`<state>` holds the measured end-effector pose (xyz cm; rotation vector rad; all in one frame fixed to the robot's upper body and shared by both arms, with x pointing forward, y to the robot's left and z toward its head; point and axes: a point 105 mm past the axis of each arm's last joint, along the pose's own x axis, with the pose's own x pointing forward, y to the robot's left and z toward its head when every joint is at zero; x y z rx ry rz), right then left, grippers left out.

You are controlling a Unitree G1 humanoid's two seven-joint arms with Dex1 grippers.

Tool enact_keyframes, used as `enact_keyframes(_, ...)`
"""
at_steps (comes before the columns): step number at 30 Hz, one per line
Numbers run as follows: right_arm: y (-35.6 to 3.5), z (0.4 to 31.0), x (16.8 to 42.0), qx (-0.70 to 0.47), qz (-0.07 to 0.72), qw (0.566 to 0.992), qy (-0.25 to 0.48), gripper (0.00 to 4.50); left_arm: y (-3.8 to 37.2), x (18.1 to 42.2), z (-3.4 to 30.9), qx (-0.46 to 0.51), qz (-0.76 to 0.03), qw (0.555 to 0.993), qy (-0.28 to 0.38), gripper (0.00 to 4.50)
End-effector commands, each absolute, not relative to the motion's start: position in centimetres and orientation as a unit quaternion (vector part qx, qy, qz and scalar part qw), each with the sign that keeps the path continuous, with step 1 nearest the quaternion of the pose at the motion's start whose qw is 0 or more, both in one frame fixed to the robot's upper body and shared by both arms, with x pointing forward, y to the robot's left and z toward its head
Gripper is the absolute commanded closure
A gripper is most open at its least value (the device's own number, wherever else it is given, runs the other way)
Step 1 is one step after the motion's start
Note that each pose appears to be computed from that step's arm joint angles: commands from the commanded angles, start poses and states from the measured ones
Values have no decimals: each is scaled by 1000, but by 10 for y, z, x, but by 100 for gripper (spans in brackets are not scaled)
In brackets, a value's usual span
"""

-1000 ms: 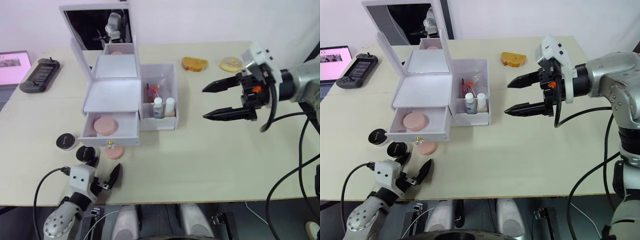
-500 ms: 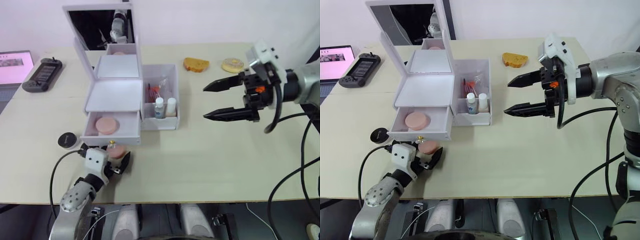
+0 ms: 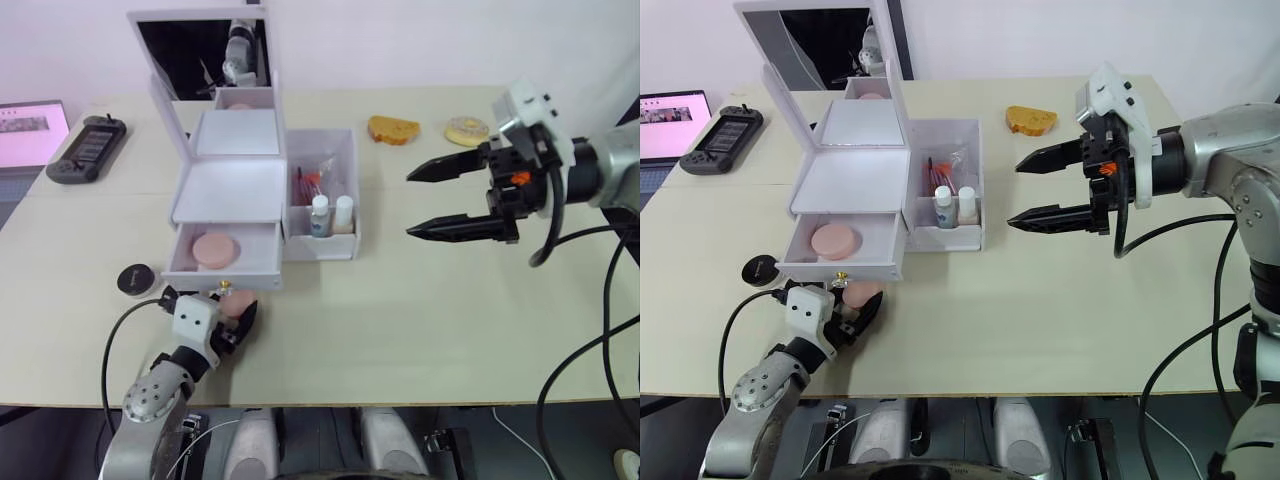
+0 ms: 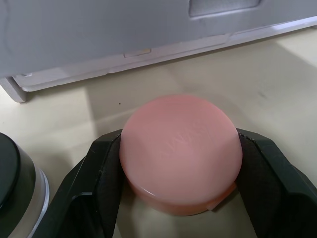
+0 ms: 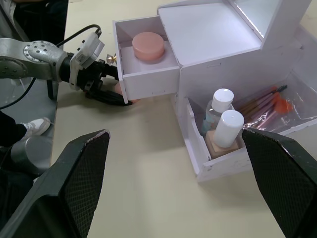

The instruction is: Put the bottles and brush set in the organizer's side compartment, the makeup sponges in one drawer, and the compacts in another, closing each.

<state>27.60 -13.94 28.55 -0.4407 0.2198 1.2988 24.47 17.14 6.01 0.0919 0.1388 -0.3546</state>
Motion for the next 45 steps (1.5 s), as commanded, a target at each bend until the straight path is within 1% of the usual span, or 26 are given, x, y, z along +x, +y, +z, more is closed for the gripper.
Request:
enact_keyframes(1, -137, 296, 271, -219, 602, 764, 76, 0, 178, 233, 65, 51, -185, 978, 78, 183)
enact_keyframes(4, -133, 295, 273, -216, 611, 758, 75, 0, 184, 218, 69, 55, -204, 974, 87, 183)
enact_keyframes(6, -130, 294, 274, -213, 619, 752, 72, 0, 183, 205, 79, 33, -248, 966, 72, 183)
enact_keyframes(8, -126, 293, 277, -212, 627, 746, 70, 0, 191, 187, 86, 23, -290, 954, 66, 183)
enact_keyframes(10, -123, 292, 280, -211, 635, 740, 67, 0, 205, 171, 90, 32, -321, 943, 77, 183)
enact_keyframes(13, -120, 292, 283, -211, 643, 734, 63, 0, 214, 157, 97, 40, -350, 932, 88, 183)
enact_keyframes(15, -118, 292, 284, -210, 648, 730, 60, 0, 216, 145, 107, 37, -384, 917, 96, 183)
enact_keyframes(16, -117, 292, 284, -209, 650, 728, 58, 0, 213, 139, 117, 24, -414, 905, 93, 183)
enact_keyframes(17, -117, 292, 284, -209, 652, 727, 57, 0, 211, 138, 133, -18, -427, 901, 76, 183)
enact_keyframes(19, -116, 292, 286, -210, 651, 727, 53, 0, 211, 144, 168, -44, -459, 886, 47, 183)
enact_keyframes(21, -116, 292, 286, -210, 649, 729, 49, 0, 212, 154, 195, -35, -479, 876, 33, 183)
enact_keyframes(24, -116, 292, 285, -209, 646, 733, 46, 0, 212, 170, 219, 2, -503, 864, 38, 183)
enact_keyframes(26, -118, 292, 284, -207, 642, 737, 43, 0, 213, 187, 226, 37, -508, 859, 49, 183)
enact_keyframes(28, -118, 291, 282, -208, 638, 740, 42, 0, 215, 202, 233, 46, -504, 862, 42, 183)
enact_keyframes(30, -119, 290, 281, -209, 633, 744, 39, 0, 217, 217, 235, 72, -508, 857, 47, 183)
enact_keyframes(32, -120, 290, 278, -202, 630, 749, 40, 0, 211, 241, 240, 112, -507, 853, 39, 183)
enact_keyframes(36, -121, 288, 269, -187, 631, 751, 50, 0, 195, 267, 238, 153, -524, 836, 54, 183)
enact_keyframes(40, -123, 290, 263, -177, 625, 759, 53, 0, 185, 278, 231, 200, -539, 814, 85, 183)
enact_keyframes(45, -127, 289, 261, -174, 613, 769, 53, 0, 178, 286, 227, 214, -546, 805, 86, 183)
